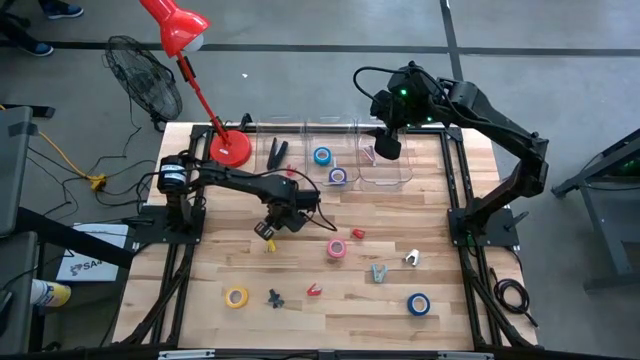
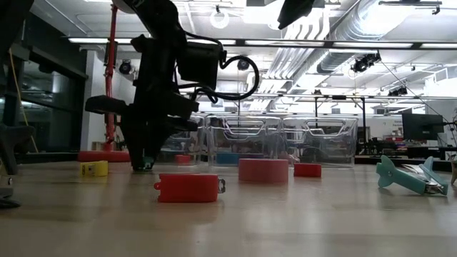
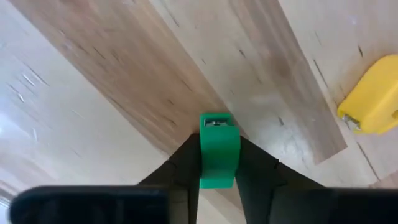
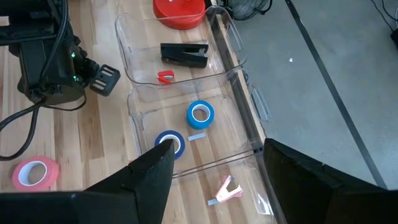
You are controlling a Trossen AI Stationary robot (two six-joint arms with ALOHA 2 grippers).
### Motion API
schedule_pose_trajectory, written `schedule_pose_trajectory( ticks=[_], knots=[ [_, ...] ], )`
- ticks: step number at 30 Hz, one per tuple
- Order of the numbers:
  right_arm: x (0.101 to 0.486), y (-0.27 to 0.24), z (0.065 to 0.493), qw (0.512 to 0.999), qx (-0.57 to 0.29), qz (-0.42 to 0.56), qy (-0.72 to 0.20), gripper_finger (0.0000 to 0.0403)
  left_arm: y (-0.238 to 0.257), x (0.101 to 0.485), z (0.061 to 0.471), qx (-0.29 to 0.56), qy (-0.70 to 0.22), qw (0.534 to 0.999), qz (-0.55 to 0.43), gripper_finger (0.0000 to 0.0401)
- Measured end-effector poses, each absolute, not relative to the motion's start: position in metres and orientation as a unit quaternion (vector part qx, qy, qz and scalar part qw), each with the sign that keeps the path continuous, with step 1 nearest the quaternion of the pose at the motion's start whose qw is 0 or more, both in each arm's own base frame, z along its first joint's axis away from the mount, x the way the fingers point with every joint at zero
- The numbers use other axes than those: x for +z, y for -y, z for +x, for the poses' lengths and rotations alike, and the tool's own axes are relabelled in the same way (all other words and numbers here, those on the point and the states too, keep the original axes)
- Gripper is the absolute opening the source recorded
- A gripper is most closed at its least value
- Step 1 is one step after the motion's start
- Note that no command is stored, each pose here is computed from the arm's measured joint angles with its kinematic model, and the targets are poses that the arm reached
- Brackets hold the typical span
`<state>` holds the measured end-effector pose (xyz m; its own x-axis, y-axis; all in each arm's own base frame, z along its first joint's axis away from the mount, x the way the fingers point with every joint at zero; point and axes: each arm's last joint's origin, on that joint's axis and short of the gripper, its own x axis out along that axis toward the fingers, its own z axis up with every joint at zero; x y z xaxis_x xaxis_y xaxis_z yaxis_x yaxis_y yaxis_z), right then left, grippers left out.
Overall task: Pick and place Stapler, Stapler remover, tape
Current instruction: Put the green stapler into the left transparent bin
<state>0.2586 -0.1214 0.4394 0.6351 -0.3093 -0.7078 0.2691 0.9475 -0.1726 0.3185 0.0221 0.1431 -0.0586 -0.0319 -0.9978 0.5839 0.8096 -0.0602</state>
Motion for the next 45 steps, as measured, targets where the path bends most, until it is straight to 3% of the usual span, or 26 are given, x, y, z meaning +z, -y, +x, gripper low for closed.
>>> schedule_pose_trajectory(
  ticks=[6,13,21,26,32,37,45],
  knots=[
    [0.439,0.121,0.258,0.903,-0.16,-0.025,-0.398,0.0237,-0.02,0.157,0.311,-0.222,-0.7,0.663,0.141,0.0067],
    [0.439,0.121,0.258,0.903,-0.156,-0.024,-0.399,0.0237,-0.021,0.206,0.313,-0.153,-0.653,0.73,0.133,0.0076],
    [0.439,0.121,0.258,0.904,-0.155,-0.027,-0.398,0.0237,-0.028,0.265,0.303,0.001,-0.595,0.784,0.178,0.007],
    [0.439,0.121,0.258,0.904,-0.155,-0.027,-0.398,0.0237,-0.04,0.279,0.298,0.124,-0.572,0.793,0.168,0.007],
    [0.439,0.121,0.258,0.904,-0.153,-0.031,-0.398,0.0237,-0.076,0.28,0.297,0.246,-0.536,0.806,0.054,0.007],
    [0.439,0.121,0.259,0.904,-0.153,-0.031,-0.398,0.0237,-0.113,0.277,0.29,0.336,-0.493,0.796,-0.098,0.007],
    [0.439,0.121,0.259,0.904,-0.153,-0.033,-0.398,0.0237,-0.161,0.255,0.278,0.372,-0.484,0.742,-0.278,0.007]
  ],
)
